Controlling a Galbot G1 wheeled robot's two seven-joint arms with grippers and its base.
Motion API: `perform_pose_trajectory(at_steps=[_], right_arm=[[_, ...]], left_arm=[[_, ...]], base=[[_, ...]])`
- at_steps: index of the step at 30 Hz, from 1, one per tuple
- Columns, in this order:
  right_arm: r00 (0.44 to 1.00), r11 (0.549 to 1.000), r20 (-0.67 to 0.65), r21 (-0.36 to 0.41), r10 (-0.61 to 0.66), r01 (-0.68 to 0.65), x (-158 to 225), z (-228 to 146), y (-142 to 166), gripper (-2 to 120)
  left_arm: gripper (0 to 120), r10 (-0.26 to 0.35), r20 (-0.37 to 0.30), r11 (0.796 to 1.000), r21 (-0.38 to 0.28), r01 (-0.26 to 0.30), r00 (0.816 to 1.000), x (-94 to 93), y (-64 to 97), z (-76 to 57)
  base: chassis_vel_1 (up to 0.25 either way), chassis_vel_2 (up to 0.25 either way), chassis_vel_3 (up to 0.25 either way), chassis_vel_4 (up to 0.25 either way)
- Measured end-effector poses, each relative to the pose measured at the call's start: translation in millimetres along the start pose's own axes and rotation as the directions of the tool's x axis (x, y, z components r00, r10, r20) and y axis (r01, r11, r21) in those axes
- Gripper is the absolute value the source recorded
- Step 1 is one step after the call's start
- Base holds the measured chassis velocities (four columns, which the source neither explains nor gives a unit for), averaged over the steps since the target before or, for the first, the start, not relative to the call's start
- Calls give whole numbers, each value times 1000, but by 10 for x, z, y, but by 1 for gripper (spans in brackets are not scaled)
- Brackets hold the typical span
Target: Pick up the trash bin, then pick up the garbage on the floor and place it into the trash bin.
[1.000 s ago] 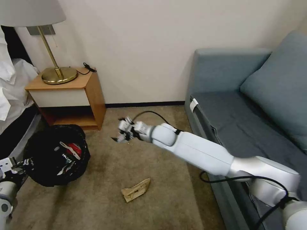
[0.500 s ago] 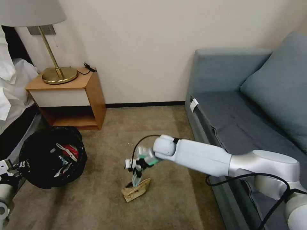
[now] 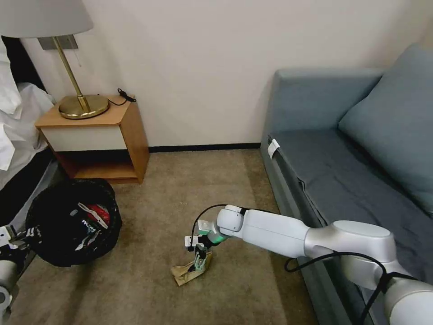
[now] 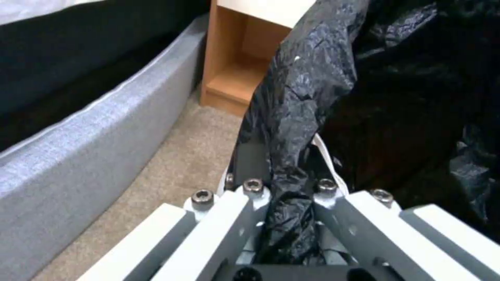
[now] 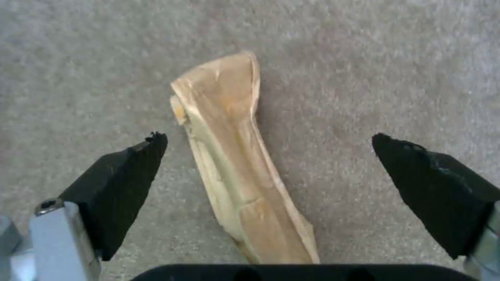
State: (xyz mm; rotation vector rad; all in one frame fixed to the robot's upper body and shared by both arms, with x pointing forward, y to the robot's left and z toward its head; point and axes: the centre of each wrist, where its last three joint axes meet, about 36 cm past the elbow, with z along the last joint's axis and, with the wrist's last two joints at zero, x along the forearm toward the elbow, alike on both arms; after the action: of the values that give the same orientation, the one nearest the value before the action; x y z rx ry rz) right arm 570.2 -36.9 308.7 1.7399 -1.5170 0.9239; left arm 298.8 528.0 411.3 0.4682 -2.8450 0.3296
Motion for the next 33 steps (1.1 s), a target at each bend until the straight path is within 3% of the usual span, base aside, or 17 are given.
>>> perform_pose_trajectory(at_steps=[21,25,33], right_arm=[[998,1000,-64,10,0,1,-458,171,103,100],[997,1000,-81,14,19,-18,-499,199,64,91],[995,1000,-93,12,24,-23,-548,288,132,58]], left_arm=[[1,-21,-3,1000,15,21,1000,-3,102,51],[1,-20,-3,1000,16,20,1000,-13,101,53],[1,-22,-7,999,23,22,1000,-26,122,77]], base=[[0,0,0,0],[0,0,0,0],[0,0,0,0]])
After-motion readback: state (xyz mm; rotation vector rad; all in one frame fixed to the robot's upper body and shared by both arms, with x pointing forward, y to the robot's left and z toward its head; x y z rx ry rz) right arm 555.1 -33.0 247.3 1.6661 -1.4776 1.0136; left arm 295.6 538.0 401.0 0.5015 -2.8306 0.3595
